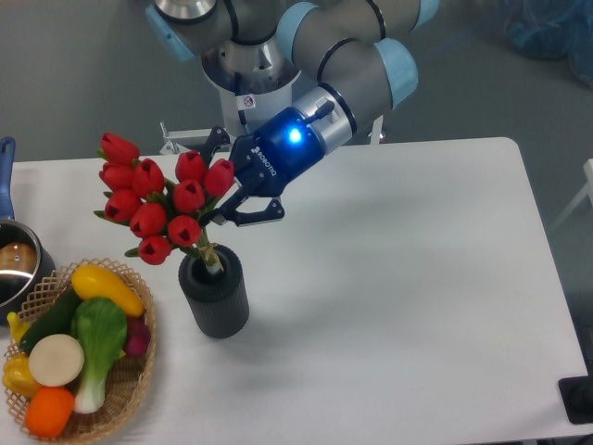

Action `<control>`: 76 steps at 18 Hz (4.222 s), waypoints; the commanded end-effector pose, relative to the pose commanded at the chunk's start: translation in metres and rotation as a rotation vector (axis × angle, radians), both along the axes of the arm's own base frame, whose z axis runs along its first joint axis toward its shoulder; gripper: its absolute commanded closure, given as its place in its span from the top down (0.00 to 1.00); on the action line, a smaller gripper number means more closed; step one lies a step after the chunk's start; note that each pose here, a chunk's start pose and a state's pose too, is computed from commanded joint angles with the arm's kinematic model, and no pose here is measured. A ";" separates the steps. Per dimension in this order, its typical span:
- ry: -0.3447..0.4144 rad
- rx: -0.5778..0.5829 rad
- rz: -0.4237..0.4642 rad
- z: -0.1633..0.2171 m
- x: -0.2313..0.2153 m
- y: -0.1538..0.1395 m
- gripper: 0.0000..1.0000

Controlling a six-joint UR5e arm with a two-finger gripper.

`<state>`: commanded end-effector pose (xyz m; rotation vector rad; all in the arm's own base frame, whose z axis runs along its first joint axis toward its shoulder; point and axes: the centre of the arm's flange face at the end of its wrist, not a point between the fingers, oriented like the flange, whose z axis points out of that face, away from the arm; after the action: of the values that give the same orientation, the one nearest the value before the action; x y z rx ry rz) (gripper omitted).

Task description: Insert the flowers into the vase

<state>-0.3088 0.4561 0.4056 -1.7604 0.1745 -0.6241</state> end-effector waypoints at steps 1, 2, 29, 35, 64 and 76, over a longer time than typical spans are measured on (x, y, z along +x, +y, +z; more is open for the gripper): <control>0.003 0.001 -0.003 -0.006 0.002 -0.001 0.35; 0.013 0.007 -0.007 -0.014 0.005 -0.003 0.35; 0.087 0.037 -0.039 -0.070 0.011 -0.004 0.30; 0.105 0.012 -0.044 -0.088 0.007 -0.003 0.30; 0.175 -0.102 0.021 -0.107 -0.032 -0.033 1.00; 0.556 -0.540 0.166 -0.063 -0.091 -0.122 1.00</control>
<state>-0.3997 0.3338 0.3427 -2.4177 0.2530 -0.0369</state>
